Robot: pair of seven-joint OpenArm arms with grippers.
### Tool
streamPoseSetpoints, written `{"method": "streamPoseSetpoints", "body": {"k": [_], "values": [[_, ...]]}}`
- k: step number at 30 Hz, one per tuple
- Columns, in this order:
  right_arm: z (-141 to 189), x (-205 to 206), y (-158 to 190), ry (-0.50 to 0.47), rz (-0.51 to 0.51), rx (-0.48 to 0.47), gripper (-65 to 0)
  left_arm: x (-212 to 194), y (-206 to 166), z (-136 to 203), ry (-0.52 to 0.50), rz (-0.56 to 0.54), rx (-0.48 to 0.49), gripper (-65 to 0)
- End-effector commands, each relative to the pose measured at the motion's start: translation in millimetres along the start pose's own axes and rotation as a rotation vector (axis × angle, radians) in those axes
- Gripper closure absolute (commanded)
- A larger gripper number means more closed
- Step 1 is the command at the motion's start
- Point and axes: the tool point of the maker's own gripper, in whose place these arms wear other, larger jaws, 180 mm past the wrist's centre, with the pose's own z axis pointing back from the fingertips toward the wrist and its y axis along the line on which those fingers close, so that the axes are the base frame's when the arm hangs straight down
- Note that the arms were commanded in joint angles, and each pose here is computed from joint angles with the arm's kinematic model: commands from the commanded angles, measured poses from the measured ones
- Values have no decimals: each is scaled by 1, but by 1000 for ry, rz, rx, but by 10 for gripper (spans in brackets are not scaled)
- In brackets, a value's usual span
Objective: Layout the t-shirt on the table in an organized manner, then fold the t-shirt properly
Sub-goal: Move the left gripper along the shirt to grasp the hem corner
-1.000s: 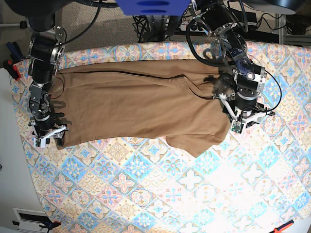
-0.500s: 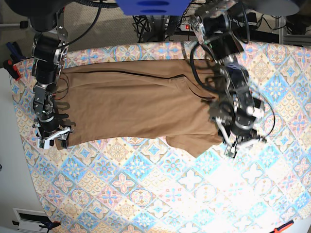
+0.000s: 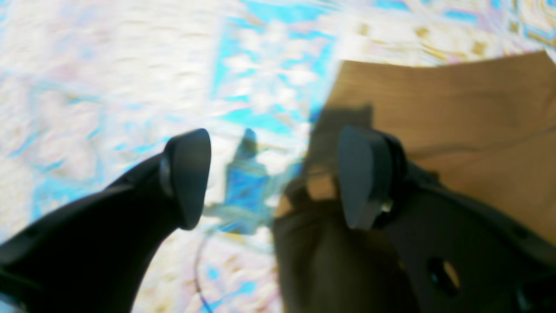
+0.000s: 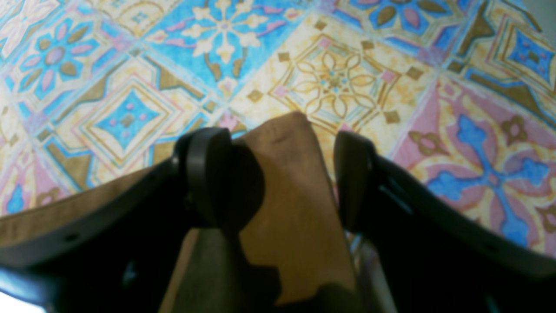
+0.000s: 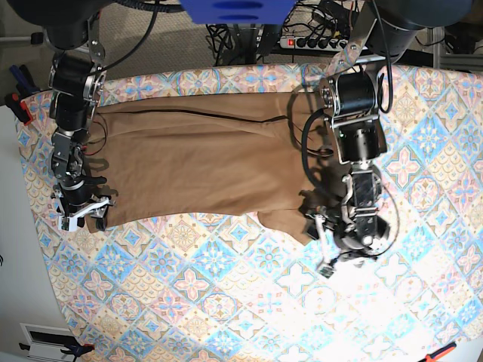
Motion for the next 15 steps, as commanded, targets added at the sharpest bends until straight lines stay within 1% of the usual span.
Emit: {"method": "streamPoseSetpoints", "body": {"k": [1,3,7,11,15], "values": [[-1,-6,5,49,11,21,-359,21,9,4,-42,0,9,-448],[-1,-7,5,52,11,21,-359,26,0,-5,-52,7,-31,-448],[12,-43,1,114,10,15,-359,23,-26,-26,-116,40,-124,-448],[21,-67,-2,156,9,10,-359,5,-53,-44,-104,72,-212,-448],[22,-68,-2,157,8,9,-359,1,-57,-46,-96,86,-226,-448]]}}
